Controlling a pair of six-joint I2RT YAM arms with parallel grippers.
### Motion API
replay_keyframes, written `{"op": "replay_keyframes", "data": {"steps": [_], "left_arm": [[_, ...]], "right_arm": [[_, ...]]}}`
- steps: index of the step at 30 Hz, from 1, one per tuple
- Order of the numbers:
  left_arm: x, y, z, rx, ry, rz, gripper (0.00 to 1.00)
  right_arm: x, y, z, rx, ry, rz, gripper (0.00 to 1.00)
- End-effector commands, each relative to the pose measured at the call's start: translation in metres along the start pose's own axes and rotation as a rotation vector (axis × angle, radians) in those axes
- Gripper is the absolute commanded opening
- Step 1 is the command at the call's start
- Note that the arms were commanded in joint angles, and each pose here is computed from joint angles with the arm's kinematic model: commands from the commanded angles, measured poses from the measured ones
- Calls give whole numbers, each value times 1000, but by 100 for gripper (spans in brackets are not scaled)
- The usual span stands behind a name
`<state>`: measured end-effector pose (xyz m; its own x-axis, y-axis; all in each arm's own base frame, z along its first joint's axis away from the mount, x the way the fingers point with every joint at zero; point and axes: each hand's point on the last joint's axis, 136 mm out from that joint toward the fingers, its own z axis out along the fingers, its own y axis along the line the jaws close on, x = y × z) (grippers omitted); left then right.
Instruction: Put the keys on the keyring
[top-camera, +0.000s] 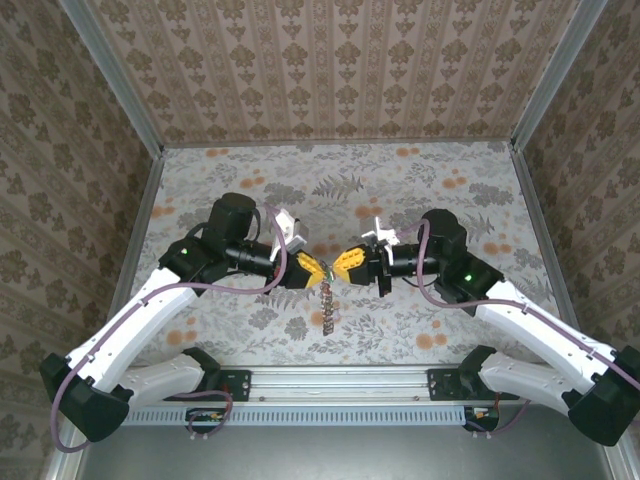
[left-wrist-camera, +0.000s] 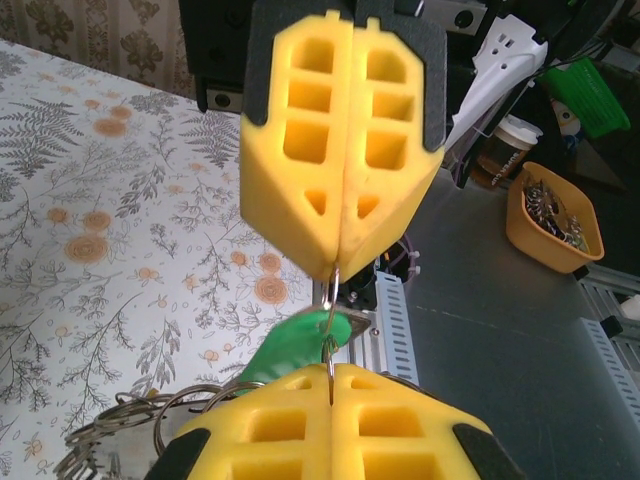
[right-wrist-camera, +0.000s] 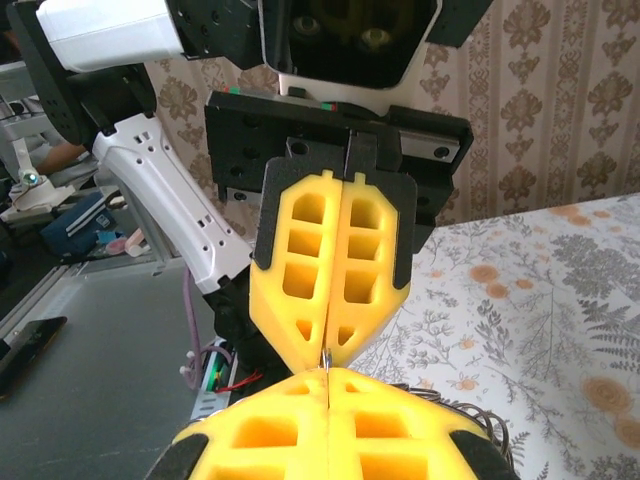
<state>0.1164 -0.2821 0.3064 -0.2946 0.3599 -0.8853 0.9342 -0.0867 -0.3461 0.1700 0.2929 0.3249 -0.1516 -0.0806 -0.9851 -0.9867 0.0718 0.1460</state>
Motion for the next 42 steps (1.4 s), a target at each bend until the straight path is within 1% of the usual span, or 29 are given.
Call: {"op": "replay_keyframes", "data": {"steps": [1, 17, 31, 42], "left_arm": [[-15, -9, -4, 19, -23, 70, 0], [-18, -14, -6, 33, -33, 82, 0], [-17, -14, -6, 32, -28, 75, 0], [-17, -14, -6, 35, -30, 78, 0]], "right_arm": [[-11, 11, -6, -34, -24, -51, 0], [-3, 7, 3, -80, -4, 6, 0], [-6, 7, -4, -48, -7, -13, 0], [-1, 3, 1, -64, 0, 10, 0]]}}
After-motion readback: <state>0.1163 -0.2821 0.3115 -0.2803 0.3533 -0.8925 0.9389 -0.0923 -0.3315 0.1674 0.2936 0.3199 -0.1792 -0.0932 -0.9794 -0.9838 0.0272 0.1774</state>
